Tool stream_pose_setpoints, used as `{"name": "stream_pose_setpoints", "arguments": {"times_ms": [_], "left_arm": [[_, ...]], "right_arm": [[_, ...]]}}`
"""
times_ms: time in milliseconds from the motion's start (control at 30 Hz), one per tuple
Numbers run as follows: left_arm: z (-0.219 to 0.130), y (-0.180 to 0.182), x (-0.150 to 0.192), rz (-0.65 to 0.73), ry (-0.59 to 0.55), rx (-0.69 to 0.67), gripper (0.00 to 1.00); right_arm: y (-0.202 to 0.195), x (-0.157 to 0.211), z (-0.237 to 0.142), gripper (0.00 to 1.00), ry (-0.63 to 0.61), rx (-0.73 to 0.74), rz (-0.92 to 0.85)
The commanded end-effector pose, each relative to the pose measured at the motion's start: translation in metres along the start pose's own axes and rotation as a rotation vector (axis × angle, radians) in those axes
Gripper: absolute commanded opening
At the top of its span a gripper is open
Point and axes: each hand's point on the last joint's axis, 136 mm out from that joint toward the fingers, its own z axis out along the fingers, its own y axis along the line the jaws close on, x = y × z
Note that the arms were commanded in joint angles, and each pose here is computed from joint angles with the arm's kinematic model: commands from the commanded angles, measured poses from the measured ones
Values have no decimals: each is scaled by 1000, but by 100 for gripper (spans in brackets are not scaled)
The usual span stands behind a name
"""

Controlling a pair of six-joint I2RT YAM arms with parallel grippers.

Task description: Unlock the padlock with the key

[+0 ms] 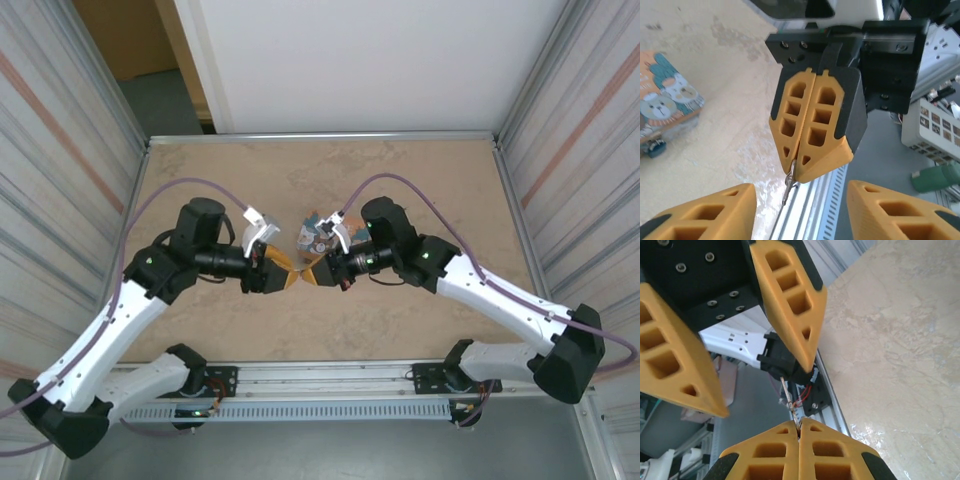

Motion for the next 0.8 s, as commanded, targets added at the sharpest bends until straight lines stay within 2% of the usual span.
{"name": "stream_pose_setpoints", "arguments": {"times_ms": [0,100,233,400,567,767], "left_arm": [[-14,0,-21,10,-145,-57,58],[-23,9,-31,-57,-279,-115,68],[-33,22,-34,-181,-459,-137,69],[-37,31,-34,-319,-678,-47,69],[-25,30,-25,-330,-704,-59,69],[-8,22,-32,-324,-701,-22,70]], "right_arm": [[-1,-4,-9,0,-44,26,-24],[-5,-10,-14,0,-92,43,-18],[-4,-22,-19,0,-182,39,-7],[1,-41,-27,0,-318,16,15],[1,-46,-31,0,-382,50,22],[-2,-47,-33,0,-429,47,68]]}}
